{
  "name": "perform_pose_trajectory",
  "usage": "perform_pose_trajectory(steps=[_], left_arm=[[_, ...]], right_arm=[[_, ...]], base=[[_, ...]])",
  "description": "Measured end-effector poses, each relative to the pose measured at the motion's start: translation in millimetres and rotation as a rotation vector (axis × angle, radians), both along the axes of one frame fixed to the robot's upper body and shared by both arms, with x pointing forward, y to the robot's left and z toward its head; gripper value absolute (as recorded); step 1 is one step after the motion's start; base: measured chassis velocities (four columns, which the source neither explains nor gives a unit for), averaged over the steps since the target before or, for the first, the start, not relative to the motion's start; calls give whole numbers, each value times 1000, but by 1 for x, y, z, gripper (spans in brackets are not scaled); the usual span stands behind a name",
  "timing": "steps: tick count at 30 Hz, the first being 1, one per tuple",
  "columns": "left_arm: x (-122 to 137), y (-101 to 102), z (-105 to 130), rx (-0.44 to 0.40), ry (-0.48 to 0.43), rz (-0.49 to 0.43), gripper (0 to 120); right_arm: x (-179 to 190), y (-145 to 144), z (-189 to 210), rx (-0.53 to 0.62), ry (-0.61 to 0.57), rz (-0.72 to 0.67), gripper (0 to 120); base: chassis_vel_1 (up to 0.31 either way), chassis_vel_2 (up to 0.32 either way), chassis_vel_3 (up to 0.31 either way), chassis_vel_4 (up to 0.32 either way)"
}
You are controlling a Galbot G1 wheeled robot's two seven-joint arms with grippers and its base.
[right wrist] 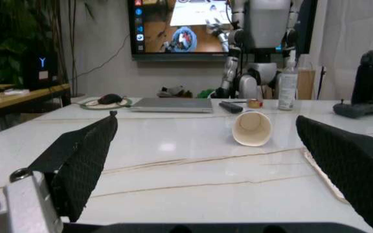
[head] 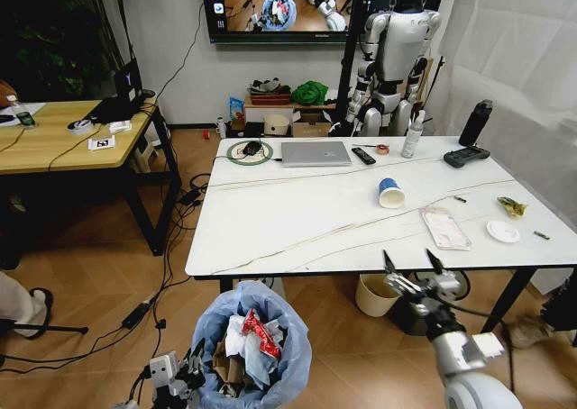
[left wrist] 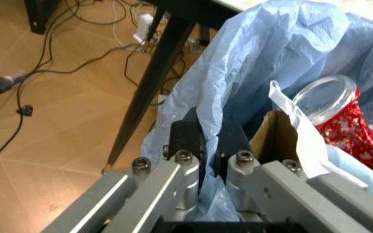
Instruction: Pick up the trash bin and place the trash from the table into it.
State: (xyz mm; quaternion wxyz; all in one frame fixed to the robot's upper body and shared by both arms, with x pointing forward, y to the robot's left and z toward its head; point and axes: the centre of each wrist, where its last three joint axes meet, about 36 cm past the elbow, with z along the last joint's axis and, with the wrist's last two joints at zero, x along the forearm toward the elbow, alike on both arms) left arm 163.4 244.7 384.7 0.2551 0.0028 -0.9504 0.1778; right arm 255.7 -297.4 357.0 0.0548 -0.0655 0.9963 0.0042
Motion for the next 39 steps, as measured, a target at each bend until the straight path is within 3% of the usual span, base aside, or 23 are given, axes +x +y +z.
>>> perform_pose_trajectory(steps=[15,39], left_arm=[[2,-3,-8,-17,19,-60,0],[-3,-11,-8,-33,18,-32,0]], right_arm=[[-32,0,-29,4,1,-70,100],[-23,0,-44,92,-22,-59,100]], base=[[0,0,0,0],[0,0,0,0]])
